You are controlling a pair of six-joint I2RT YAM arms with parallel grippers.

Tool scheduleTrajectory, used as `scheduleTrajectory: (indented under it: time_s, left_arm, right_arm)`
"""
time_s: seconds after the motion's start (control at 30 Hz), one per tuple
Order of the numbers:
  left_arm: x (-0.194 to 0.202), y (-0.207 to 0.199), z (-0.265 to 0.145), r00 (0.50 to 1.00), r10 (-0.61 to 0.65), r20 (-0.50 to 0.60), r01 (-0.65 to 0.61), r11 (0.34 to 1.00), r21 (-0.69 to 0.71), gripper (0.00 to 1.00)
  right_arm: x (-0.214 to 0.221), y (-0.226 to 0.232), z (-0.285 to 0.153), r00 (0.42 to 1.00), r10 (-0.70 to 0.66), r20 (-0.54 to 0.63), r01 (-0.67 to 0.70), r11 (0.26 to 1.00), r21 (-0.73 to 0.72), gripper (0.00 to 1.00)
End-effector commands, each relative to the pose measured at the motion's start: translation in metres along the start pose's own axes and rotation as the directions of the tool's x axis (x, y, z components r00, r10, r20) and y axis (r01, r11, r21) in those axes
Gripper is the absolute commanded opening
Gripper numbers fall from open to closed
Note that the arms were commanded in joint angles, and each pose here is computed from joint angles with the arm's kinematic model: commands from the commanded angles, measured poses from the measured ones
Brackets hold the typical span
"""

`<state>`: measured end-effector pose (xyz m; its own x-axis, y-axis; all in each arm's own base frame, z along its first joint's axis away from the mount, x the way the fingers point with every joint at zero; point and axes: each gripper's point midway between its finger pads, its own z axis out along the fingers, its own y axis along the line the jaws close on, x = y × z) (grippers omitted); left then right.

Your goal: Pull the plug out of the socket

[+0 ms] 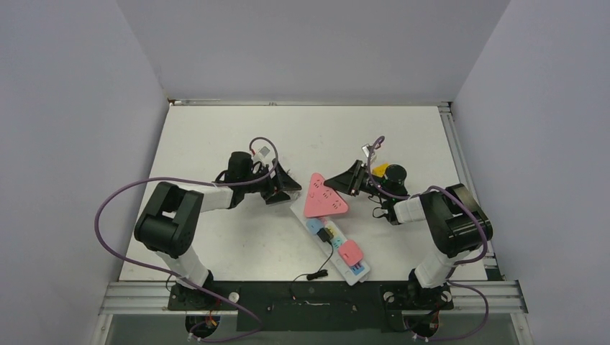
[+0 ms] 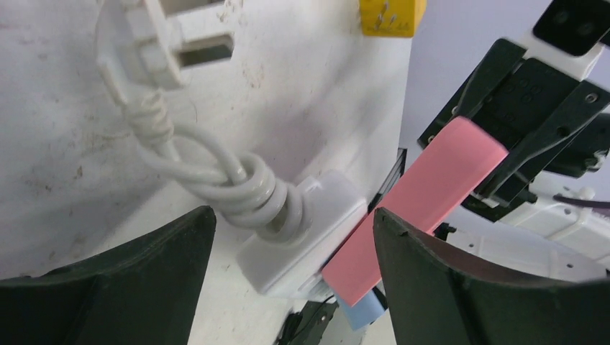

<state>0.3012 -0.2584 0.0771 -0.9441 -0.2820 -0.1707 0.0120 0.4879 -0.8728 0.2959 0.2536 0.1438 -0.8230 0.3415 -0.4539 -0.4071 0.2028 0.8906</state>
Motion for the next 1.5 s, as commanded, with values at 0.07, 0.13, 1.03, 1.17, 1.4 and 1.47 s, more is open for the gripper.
scheduleTrajectory:
  time_s: [0.07,0.13,1.03,1.17,1.4,1.47]
  left_arm:
    - [-0.025,-0.014,0.016,0.996,-0.036,0.081,0.031,0.998,0.059,0.71]
    - [-0.022,-0.012,0.021,0.997,-0.042,0.066,0.038,0.998,0.053,0.67]
    - [0.004,0.011,0.043,0.999,0.017,-0.034,-0.022,0.991,-0.131,0.00]
    - [0.003,0.013,0.043,0.999,0.024,-0.031,-0.028,0.989,-0.146,0.00]
    - [-0.001,0.020,0.040,0.999,0.041,-0.021,-0.045,0.981,-0.190,0.00]
    - [-0.003,0.021,0.039,0.999,0.051,-0.015,-0.053,0.978,-0.202,0.00]
  right_arm:
    - [-0.013,0.035,0.005,0.985,-0.168,0.039,0.171,0.981,-0.089,0.05]
    - [-0.011,0.034,0.006,0.984,-0.175,0.034,0.177,0.981,-0.084,0.05]
    - [0.036,0.007,0.011,0.939,-0.273,-0.211,0.292,0.954,0.066,0.55]
    - [0.040,0.004,0.008,0.929,-0.284,-0.239,0.310,0.947,0.081,0.46]
    - [0.047,0.015,0.008,0.899,-0.339,-0.278,0.366,0.929,0.051,0.14]
    - [0.048,0.020,0.009,0.897,-0.348,-0.272,0.371,0.928,0.035,0.06]
